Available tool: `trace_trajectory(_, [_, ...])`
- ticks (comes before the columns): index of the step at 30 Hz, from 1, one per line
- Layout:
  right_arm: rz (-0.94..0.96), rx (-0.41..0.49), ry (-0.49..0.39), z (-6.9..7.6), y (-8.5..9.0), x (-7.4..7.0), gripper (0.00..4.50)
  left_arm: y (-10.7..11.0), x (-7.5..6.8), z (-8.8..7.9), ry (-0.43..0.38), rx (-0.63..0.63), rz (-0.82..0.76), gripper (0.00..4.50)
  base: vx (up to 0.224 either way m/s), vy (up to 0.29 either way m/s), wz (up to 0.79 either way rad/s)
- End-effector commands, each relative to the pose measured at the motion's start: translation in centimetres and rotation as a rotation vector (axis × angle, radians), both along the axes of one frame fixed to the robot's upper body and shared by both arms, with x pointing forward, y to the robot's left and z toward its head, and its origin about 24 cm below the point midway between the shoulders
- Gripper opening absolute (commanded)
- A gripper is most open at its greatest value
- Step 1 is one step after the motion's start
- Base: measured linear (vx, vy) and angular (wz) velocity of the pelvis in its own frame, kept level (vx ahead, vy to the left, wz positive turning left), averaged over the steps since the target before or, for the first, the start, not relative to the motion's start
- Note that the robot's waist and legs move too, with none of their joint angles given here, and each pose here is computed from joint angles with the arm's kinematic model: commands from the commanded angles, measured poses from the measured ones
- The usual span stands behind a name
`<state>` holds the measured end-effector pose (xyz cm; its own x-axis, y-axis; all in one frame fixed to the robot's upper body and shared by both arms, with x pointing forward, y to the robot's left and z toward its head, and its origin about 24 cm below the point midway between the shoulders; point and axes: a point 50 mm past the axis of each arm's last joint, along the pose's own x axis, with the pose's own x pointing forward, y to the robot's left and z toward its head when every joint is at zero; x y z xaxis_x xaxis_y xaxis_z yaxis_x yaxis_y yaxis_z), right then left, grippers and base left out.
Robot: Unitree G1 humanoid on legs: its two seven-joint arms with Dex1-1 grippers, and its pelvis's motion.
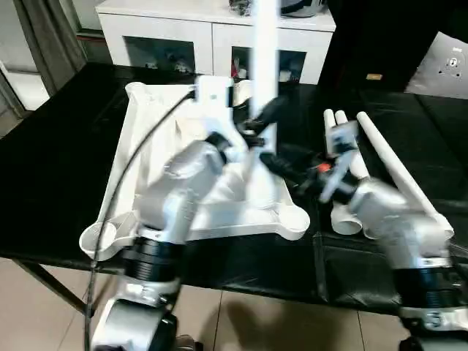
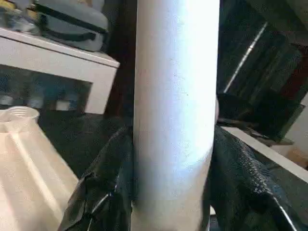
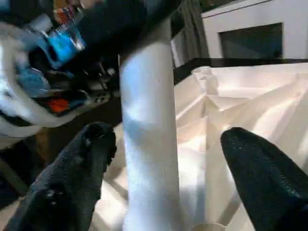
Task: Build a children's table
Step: Pick table leg
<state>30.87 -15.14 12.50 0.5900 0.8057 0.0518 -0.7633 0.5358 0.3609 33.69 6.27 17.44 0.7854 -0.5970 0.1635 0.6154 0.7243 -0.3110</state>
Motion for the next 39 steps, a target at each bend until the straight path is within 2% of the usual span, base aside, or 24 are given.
trace_trajectory(1, [0.009,0.015,-0.014,0.7,-0.4,-0.2,4.3,-0.2,0.1,0.9,-0.013,-0.025,-0.026,1.82,0.0,0.0,0.0])
trace_trajectory(6, [0.022,0.016,-0.009,1.0,-1.4,-0.1,4.5,-0.3,-0.2,1.3,0.046,-0.127,-0.122,1.82,0.0,0.0,0.0])
trace_trajectory(9, [0.118,0.079,-0.003,1.6,-2.1,-0.9,4.5,-0.2,-0.5,1.7,0.07,-0.181,-0.227,1.82,0.0,0.0,0.0])
trace_trajectory(13, [0.162,0.098,-0.003,2.0,-2.4,-1.3,4.5,-0.3,-0.7,1.8,0.056,-0.145,-0.269,1.82,0.0,0.0,0.0])
trace_trajectory(16, [0.178,0.038,-0.007,1.8,-2.5,-1.5,4.5,-0.3,-0.7,2.0,0.042,-0.107,-0.281,1.81,0.0,0.0,0.0])
trace_trajectory(17, [0.149,-0.014,-0.016,1.8,-2.0,-1.2,4.5,-0.6,-0.8,2.0,0.016,-0.054,-0.283,1.81,0.0,0.0,0.0])
trace_trajectory(21, [0.147,-0.056,0.003,1.8,-1.1,-0.9,4.5,-1.1,-1.0,2.1,-0.051,0.028,-0.266,1.81,0.0,0.0,0.0])
trace_trajectory(23, [0.139,-0.085,0.019,1.4,-0.8,-0.8,4.5,-1.3,-1.1,2.2,-0.062,0.039,-0.268,1.81,0.0,0.0,0.0])
trace_trajectory(24, [0.132,-0.133,0.04,0.7,-0.5,-0.7,4.5,-1.7,-1.3,2.3,-0.081,0.063,-0.272,1.81,0.0,0.0,0.0])
trace_trajectory(26, [0.153,-0.157,0.053,0.0,0.0,-0.8,4.5,-2.2,-1.6,2.5,-0.106,0.085,-0.282,1.81,0.0,0.0,0.0])
trace_trajectory(33, [0.152,-0.173,0.067,-0.8,1.0,-0.6,4.5,-2.9,-2.1,2.5,-0.149,0.14,-0.303,1.81,0.0,0.0,0.0])
trace_trajectory(37, [0.155,-0.153,0.068,-0.8,1.3,-0.5,4.5,-3.1,-2.3,2.5,-0.166,0.157,-0.321,1.81,0.0,0.0,0.0])
trace_trajectory(39, [0.156,-0.149,0.066,-0.7,1.3,-0.5,4.33,-3.2,-2.4,2.4,-0.171,0.164,-0.323,1.81,0.0,0.0,0.0])
